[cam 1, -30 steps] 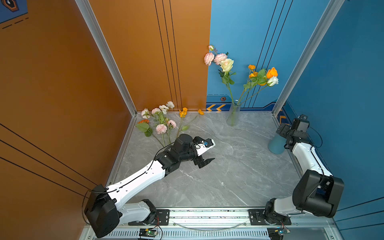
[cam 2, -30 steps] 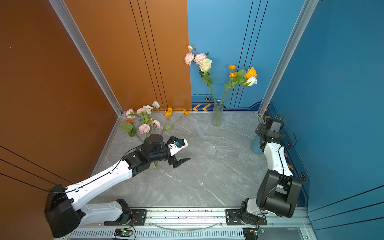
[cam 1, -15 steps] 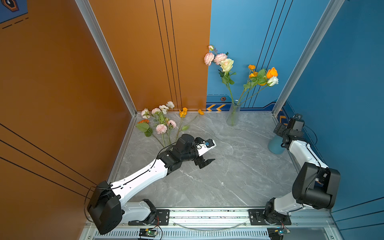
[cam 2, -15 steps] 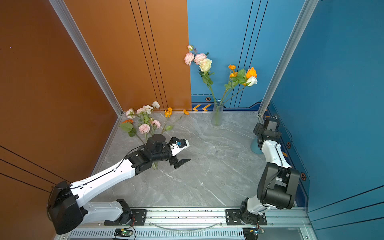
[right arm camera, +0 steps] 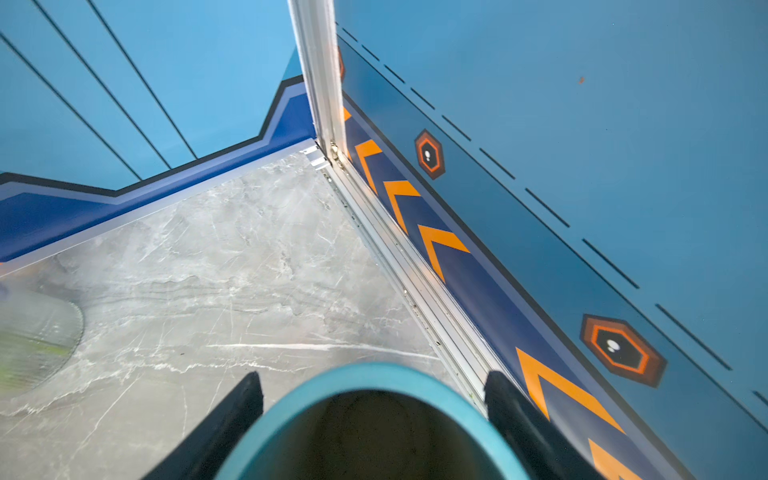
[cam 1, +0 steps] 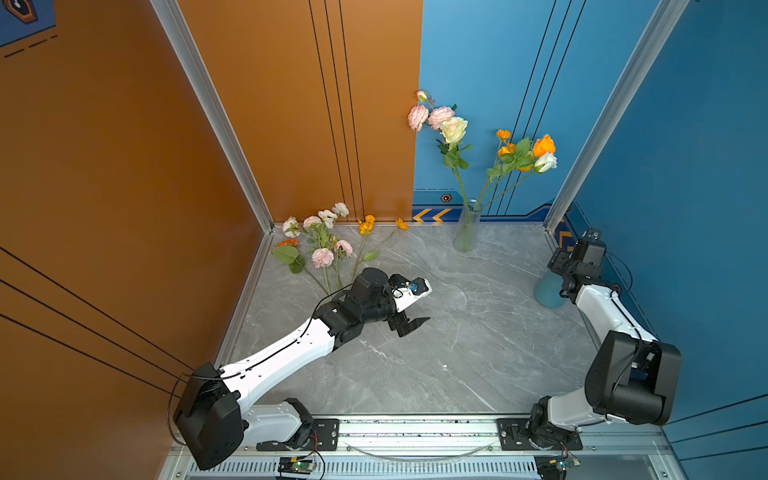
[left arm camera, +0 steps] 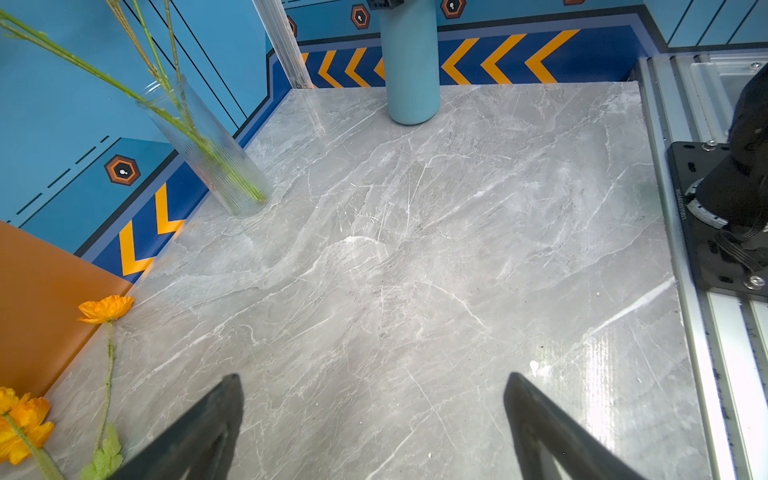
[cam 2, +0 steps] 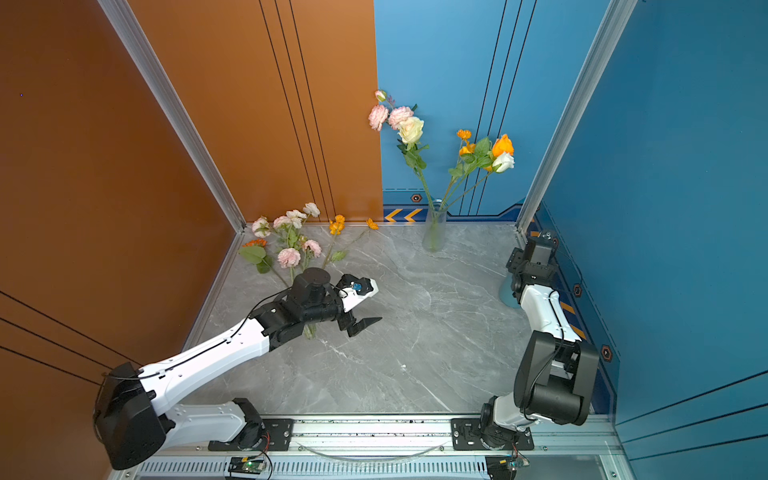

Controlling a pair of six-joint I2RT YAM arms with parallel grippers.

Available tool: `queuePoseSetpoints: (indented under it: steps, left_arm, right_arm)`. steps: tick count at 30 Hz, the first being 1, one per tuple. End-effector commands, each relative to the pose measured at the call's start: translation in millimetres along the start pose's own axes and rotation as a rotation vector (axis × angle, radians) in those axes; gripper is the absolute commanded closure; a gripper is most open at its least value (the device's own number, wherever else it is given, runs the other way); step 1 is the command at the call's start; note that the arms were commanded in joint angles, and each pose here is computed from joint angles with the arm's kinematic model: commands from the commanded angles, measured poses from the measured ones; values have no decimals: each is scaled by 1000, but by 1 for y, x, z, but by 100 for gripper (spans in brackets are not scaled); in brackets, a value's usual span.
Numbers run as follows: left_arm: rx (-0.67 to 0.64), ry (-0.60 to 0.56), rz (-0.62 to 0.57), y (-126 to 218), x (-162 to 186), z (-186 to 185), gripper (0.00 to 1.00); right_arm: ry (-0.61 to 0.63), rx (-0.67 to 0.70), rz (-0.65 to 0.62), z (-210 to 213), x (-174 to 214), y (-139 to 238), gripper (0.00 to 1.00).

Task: Arrange the flowers into the vase
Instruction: 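Move the right gripper to the teal cylinder and close around it, then lift the teal cylinder and set it down mid-table with the right gripper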

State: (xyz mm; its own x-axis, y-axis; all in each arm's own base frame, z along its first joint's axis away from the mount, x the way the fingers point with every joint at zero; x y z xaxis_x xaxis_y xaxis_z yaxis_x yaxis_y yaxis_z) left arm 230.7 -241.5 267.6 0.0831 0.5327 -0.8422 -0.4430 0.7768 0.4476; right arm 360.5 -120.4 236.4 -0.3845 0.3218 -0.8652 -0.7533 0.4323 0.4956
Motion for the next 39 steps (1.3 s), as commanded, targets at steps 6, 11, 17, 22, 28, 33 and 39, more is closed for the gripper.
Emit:
queuePoseSetpoints:
  steps: [6, 11, 17, 22, 28, 33, 39]
  left_arm:
    - [-52, 15, -96, 26, -16, 18, 2]
    - [-111, 46, -111, 45, -9, 42, 2]
    - [-167, 112, -98, 58, 9, 71, 2]
    - [-189, 151, -103, 62, 16, 83, 2]
    - [-199, 164, -94, 64, 20, 88, 2]
    - [-204, 167, -96, 64, 21, 89, 2]
    - [-198, 172, -99, 64, 21, 90, 2]
  right_arm:
    - [104, -439, -185, 89, -11, 60, 37]
    - [145, -731, -157, 150, 10, 87, 39]
    - [229, -1065, -141, 210, 31, 127, 39]
    - [347, -1206, -95, 248, 52, 155, 39]
    - [455, -1271, -73, 277, 76, 179, 40]
    - [513, -1272, -41, 289, 90, 183, 39]
    - [537, -1260, -44, 289, 97, 181, 25]
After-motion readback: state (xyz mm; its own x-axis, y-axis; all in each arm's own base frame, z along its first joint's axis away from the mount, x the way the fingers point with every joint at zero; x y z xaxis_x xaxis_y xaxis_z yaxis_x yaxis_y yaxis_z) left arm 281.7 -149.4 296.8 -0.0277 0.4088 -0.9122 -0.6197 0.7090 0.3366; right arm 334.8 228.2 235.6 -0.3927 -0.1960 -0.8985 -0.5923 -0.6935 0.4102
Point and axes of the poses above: each gripper's point midway between its finger pads, its own y axis back along the fingers, its own z axis along the line the jaws close on, x = y × z, the point moved 8 cm from there along y, back along the fingers, and after that the axes turned 5 degrees about -y, right-handed, at the moved point
